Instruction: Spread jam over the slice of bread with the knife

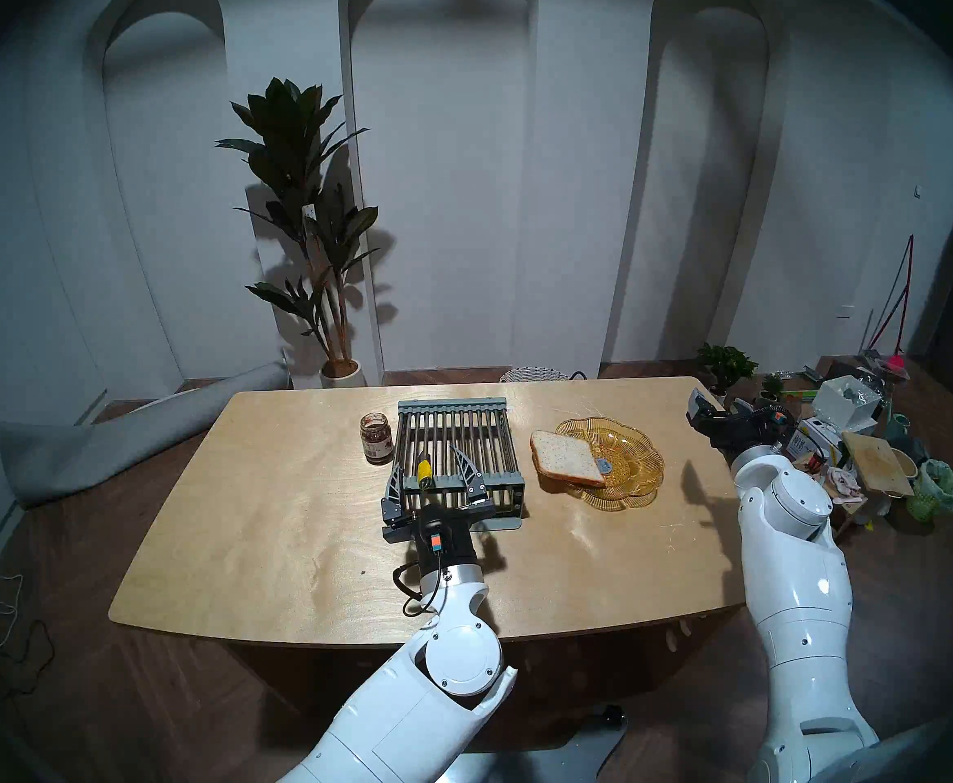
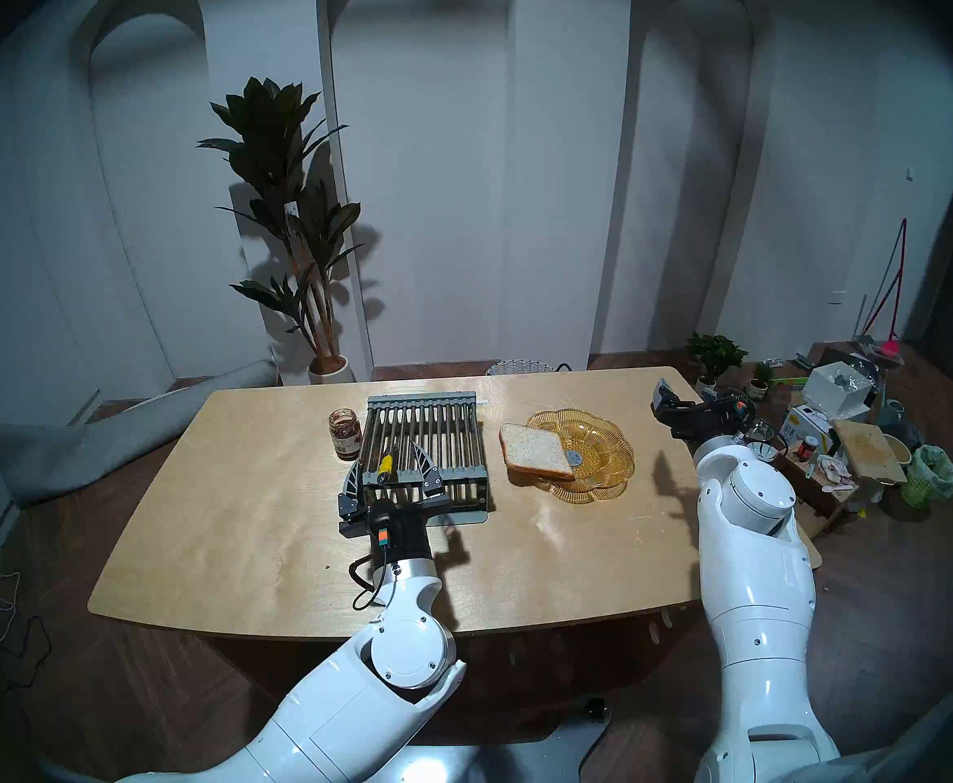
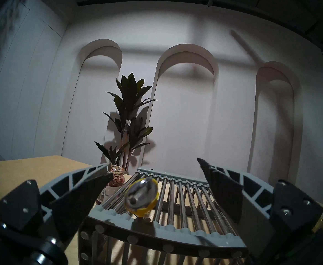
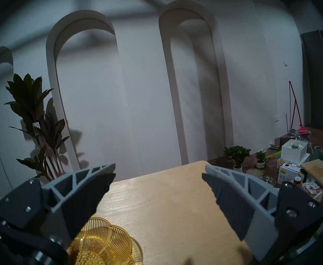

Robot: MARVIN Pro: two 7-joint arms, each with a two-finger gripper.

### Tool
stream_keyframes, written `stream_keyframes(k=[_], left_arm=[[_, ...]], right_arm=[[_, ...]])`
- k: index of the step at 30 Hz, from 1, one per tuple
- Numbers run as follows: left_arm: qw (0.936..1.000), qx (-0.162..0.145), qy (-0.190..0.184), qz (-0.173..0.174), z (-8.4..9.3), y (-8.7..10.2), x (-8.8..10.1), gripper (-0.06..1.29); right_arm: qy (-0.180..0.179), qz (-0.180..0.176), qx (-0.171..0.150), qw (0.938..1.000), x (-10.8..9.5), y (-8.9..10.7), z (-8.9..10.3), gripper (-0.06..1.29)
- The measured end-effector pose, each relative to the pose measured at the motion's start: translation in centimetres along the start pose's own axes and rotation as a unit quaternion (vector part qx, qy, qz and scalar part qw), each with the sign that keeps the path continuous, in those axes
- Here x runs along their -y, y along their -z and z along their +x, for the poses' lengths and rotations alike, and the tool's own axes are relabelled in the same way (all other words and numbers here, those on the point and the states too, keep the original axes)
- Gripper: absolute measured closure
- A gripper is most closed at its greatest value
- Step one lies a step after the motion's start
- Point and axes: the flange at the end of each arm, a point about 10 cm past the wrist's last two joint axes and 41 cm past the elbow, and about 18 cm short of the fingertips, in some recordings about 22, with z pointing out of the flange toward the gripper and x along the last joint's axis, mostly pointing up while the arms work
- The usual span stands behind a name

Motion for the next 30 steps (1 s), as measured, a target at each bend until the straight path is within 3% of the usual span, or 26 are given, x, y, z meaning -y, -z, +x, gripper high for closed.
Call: stream_keyframes(k=[16,23,25,26,30], left_arm=[[0.9996,0.022,0.014,0.006,-0.7,-1.0,0.6,0.0],[0.9993,0.03,0.02,0.006,-1.0,-1.5,0.8,0.06],[0.9992,0.033,0.022,0.006,-1.2,-1.6,0.8,0.21],[0.9991,0.036,0.023,0.007,-1.3,-1.6,0.9,0.39],[0.9987,0.041,0.028,0.009,-1.5,-1.8,1.0,0.45]], right_arm=[[-0.006,0.007,-0.005,0.9999,0.0,-0.1,0.1,0.0],[-0.007,0.006,-0.007,0.9999,0.0,-0.1,0.1,0.0],[-0.008,0.006,-0.007,0.9999,-0.1,-0.1,0.1,0.0],[-0.008,0.005,-0.007,0.9999,-0.1,-0.1,0.1,0.0],[-0.008,0.005,-0.008,0.9999,-0.2,-0.1,0.1,0.0]])
